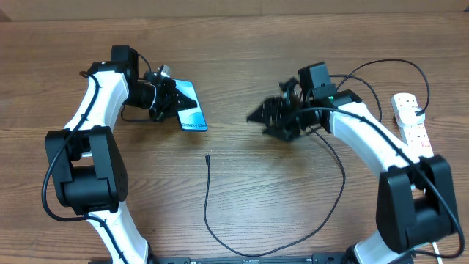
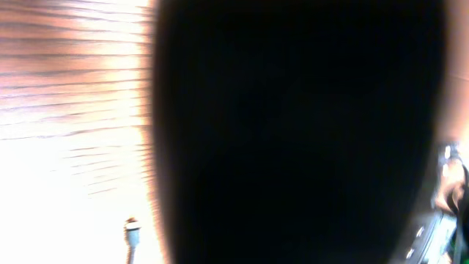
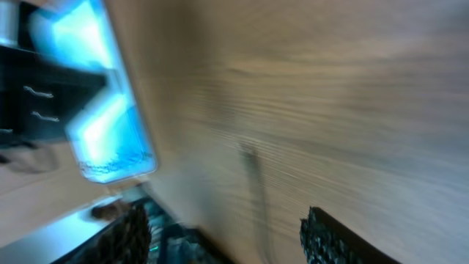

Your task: Plug charger to phone and switch on socket

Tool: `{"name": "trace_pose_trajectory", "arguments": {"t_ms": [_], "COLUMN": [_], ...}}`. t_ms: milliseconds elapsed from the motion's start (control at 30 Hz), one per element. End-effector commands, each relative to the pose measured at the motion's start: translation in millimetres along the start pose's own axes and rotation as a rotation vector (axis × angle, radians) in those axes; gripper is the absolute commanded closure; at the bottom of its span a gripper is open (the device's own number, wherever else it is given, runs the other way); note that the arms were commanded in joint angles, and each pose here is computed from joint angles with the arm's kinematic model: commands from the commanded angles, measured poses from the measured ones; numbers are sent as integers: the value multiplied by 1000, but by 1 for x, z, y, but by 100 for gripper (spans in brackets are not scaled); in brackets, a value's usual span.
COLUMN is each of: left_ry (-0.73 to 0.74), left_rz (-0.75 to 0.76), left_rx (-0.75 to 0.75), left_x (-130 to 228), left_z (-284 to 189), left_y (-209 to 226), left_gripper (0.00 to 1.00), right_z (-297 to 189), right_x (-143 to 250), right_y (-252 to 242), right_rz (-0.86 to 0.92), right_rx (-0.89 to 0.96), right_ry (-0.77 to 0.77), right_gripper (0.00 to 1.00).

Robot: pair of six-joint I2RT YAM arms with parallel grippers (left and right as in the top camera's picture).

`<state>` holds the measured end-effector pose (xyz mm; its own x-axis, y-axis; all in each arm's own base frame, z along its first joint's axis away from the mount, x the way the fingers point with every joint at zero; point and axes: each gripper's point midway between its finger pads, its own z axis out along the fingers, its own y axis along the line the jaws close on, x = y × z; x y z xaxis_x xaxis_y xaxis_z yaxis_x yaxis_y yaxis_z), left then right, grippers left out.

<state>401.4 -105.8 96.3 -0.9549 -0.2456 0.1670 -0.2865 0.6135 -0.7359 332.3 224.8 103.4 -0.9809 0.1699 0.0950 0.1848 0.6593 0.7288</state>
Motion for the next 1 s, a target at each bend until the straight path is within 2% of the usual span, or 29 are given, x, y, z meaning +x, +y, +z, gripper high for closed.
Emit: {"name": "trace_pose_trajectory", "arguments": {"t_ms": [0, 67, 233, 267, 300, 467, 533, 667, 767, 833, 967], "left_ry": [-28, -34, -51, -53, -54, -50, -58, -75, -87, -86, -70], "left_rz": [0, 0, 0, 1, 0, -34, -41, -34, -44, -62, -46], "left_rx": [-78, -77, -72, -70, -70, -28, 7, 62, 64, 65, 76], "left_x": [-3, -4, -9, -9, -10, -10, -12, -16, -17, -16, -12], "left_z": [-3, -3, -5, -5, -6, -15, -22, -39, -49, -52, -50], "left_y": [10, 10, 9, 9, 10, 11, 12, 17, 26, 29, 26], "left_gripper": [96, 96, 96, 96, 96, 96, 96, 96, 96, 95, 96], "right_z": [3, 11, 41, 49, 57, 85, 90, 91, 96, 101, 109], "right_x": [14, 34, 68, 73, 78, 97, 93, 77, 71, 69, 68], "right_y": [-27, -39, -17, -7, 4, 51, 55, 42, 34, 31, 29], "right_rz": [-169, -195, -342, -380, -424, -587, -582, -509, -496, -499, -482], "right_rx": [257, 384, 415, 388, 360, 233, 258, 384, 434, 452, 462], "right_ry": [-31, 3, 45, 45, 41, 8, -54, -194, -237, -250, -276], "right_gripper": [36, 37, 37, 22, 0, 0, 7, 39, 58, 62, 62]}}
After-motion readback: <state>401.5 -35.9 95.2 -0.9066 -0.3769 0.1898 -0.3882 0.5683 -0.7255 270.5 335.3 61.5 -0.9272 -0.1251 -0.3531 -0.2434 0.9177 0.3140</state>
